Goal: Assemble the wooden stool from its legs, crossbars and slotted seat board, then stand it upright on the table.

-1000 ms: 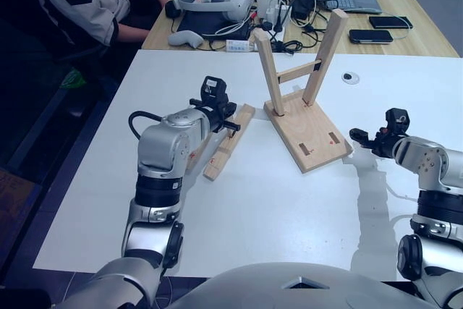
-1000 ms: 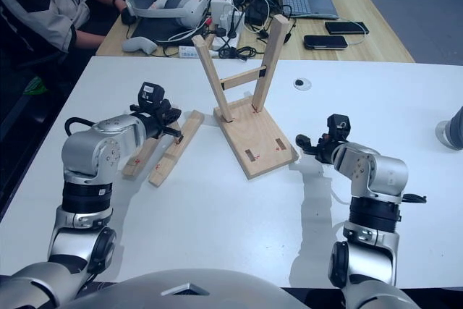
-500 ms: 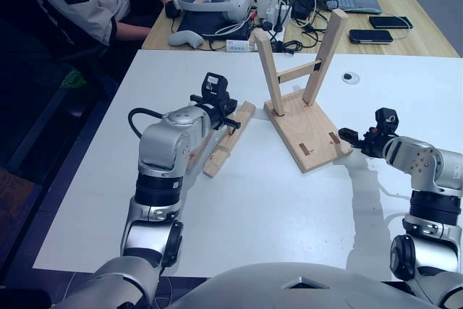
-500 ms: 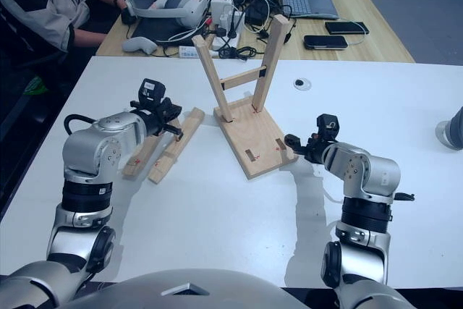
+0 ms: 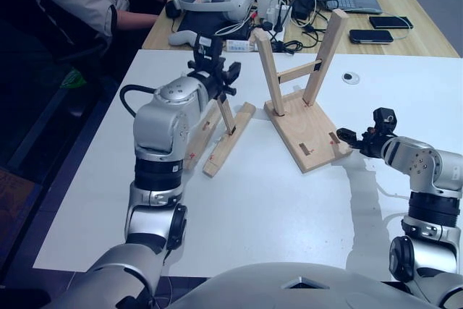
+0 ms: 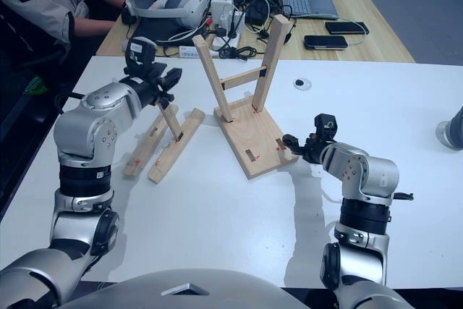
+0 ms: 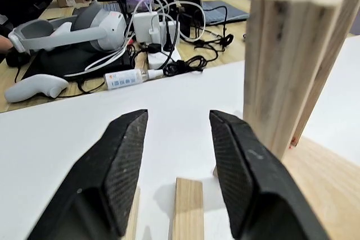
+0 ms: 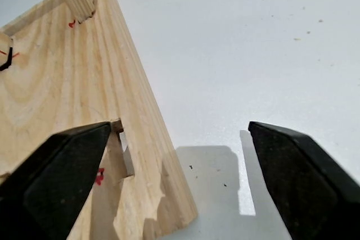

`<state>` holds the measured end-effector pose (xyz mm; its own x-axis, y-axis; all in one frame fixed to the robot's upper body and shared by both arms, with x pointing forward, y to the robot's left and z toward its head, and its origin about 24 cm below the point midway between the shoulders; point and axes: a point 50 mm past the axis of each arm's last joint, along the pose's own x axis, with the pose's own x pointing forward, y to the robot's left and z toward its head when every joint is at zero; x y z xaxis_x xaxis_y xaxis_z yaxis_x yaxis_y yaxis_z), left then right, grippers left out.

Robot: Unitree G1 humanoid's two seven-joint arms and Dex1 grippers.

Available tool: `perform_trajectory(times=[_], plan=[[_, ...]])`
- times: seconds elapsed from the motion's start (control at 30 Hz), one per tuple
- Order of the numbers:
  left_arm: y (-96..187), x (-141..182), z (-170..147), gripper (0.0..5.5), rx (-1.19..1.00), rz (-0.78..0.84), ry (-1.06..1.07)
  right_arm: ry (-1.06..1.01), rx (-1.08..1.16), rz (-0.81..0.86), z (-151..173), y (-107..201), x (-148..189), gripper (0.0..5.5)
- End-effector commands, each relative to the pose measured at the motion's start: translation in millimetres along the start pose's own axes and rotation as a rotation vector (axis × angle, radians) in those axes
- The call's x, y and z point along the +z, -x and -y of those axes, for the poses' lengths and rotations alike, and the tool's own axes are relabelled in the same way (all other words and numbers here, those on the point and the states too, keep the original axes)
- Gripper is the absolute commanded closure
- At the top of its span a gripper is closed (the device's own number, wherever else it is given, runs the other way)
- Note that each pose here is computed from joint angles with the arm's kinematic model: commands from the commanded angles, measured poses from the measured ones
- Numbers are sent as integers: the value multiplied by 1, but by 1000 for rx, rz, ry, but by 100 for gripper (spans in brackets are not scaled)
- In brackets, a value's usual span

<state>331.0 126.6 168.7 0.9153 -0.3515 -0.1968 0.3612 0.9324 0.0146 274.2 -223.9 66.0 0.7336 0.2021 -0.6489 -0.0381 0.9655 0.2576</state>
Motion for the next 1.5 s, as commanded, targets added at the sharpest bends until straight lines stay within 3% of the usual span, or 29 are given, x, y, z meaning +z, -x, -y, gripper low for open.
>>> perform_trajectory(times=[0.03,0.37,0.6,0.77,0.9,1.0,1.17,1.33,1.5], plan=[[-7,9,9,350,5,42,9,4,4,-7,-2,0,-2,96],[-20,9,2,350,93,55,10,11,5,-1,-4,-1,1,96],[-21,34,4,350,108,143,31,18,2,1,-2,0,4,96],[-22,2,1,350,128,11,20,18,1,1,-2,0,4,96],[-15,-58,4,350,101,-320,-25,20,2,-2,-3,0,3,96],[-10,-74,6,350,89,-396,-54,23,0,-3,-2,1,3,96],[-14,-40,-4,350,152,-229,-37,29,1,1,-3,-1,5,96],[-8,33,-10,350,194,95,31,31,-1,2,-3,0,3,96],[0,51,-10,350,188,150,42,33,2,4,-3,-1,5,96]])
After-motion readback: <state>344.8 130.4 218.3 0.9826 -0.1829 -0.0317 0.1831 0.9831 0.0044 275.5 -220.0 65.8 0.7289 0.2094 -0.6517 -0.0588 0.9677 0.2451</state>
